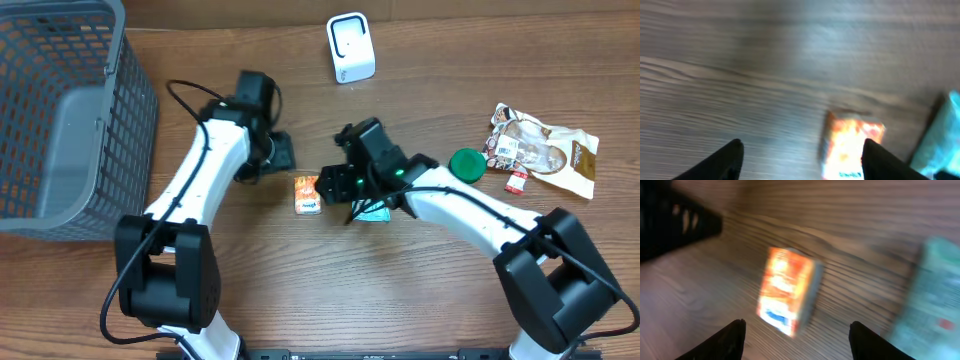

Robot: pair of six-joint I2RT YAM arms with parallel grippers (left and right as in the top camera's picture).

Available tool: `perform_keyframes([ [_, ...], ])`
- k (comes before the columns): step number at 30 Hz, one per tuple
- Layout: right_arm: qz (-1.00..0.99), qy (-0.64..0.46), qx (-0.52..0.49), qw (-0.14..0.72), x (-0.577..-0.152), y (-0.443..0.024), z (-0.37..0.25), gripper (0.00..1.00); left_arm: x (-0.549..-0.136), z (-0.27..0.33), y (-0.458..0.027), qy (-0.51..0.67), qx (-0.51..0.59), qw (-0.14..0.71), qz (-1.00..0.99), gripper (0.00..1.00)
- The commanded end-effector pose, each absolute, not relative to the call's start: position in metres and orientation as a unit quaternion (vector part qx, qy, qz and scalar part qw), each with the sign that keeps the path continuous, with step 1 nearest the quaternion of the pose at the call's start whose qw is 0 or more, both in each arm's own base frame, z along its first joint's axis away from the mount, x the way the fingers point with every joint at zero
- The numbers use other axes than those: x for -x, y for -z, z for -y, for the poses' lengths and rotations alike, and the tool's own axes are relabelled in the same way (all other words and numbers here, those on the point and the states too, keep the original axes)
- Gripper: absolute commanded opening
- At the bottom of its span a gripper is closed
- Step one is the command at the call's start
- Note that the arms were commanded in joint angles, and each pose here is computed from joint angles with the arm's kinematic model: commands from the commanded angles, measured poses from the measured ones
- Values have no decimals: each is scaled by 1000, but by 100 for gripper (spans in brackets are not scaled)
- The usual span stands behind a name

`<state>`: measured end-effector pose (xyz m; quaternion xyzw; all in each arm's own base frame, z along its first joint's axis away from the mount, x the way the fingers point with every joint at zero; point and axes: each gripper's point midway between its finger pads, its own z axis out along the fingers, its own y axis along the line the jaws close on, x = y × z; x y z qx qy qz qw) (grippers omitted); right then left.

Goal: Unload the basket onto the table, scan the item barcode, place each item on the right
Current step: 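Open the left gripper and retract the left arm toward the basket, then grasp the orange packet with the right gripper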

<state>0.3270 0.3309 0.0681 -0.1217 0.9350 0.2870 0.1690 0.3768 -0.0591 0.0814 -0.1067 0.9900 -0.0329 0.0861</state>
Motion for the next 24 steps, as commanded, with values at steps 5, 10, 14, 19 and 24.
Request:
perform_keyframes([
  [5,-936,-223,95,256,-345,-60,-346,68,-380,-5,-93,-44,153,103,-982,100],
  [10,-941,-191,80,267,-350,-40,-344,68,-368,-14,-90,-60,160,81,-982,100],
  [14,-949,-199,68,236,-343,-20,-347,68,-366,-22,-89,-84,160,82,-980,100],
  [19,-950,-216,77,212,-335,-11,-354,64,-369,-22,-87,-83,161,89,-979,100],
  [24,-949,-218,77,214,-336,-12,-355,55,-371,-19,-87,-75,161,92,-980,100],
])
